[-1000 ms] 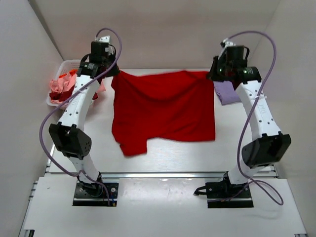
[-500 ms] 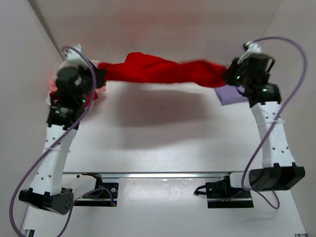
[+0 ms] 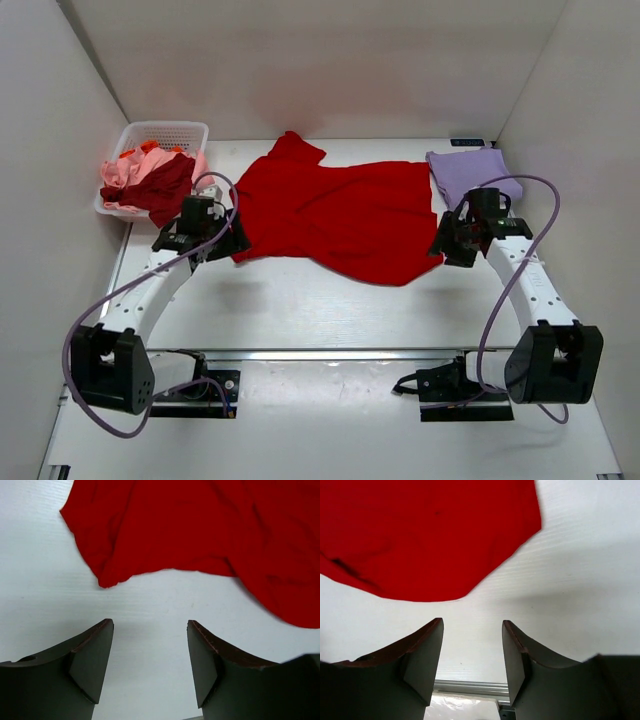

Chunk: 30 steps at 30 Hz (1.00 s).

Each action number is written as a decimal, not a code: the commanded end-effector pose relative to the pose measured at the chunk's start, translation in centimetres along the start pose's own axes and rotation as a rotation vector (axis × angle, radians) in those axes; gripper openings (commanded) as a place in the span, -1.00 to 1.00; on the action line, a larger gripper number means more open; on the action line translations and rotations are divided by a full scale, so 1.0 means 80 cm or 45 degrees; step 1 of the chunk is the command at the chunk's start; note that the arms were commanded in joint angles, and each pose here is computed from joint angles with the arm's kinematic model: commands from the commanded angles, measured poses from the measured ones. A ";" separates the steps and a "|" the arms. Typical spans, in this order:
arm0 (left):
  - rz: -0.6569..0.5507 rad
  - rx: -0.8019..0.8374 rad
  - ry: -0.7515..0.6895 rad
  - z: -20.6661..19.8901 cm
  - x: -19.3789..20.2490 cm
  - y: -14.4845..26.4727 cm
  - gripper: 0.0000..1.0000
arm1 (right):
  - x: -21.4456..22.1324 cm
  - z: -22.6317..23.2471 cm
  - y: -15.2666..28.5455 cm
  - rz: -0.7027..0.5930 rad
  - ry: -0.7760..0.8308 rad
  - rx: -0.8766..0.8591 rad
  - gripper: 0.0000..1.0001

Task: Fold and stack the t-shirts
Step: Flatten out the tshirt

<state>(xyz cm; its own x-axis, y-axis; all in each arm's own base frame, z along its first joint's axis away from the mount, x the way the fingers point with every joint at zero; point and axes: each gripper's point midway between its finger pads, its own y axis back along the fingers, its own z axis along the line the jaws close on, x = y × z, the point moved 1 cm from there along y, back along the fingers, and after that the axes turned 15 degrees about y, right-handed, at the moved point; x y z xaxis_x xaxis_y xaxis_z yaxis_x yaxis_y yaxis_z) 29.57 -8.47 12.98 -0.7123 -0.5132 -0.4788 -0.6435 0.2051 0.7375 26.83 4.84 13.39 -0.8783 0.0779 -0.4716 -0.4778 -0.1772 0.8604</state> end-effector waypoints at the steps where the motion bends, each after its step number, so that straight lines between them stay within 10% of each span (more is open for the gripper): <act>1: -0.052 -0.003 0.004 -0.014 -0.019 -0.008 0.44 | -0.009 -0.004 0.001 -0.059 -0.034 -0.004 -0.04; 12: -0.095 -0.111 0.132 -0.037 -0.082 -0.085 0.11 | -0.006 0.003 -0.024 -0.037 -0.027 -0.031 -0.03; 30: -0.140 -0.185 -0.048 -0.068 -0.107 -0.193 0.16 | -0.015 0.000 -0.042 -0.051 -0.044 -0.063 -0.03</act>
<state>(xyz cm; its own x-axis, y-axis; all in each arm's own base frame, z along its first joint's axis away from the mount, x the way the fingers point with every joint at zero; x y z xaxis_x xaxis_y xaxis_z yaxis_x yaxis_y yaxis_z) 45.23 -11.65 6.29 -0.6925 -0.5065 -0.5136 -0.6142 0.0406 0.7881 28.61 5.41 10.75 -0.8779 0.1100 -0.4660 -0.4787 -0.2118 0.8520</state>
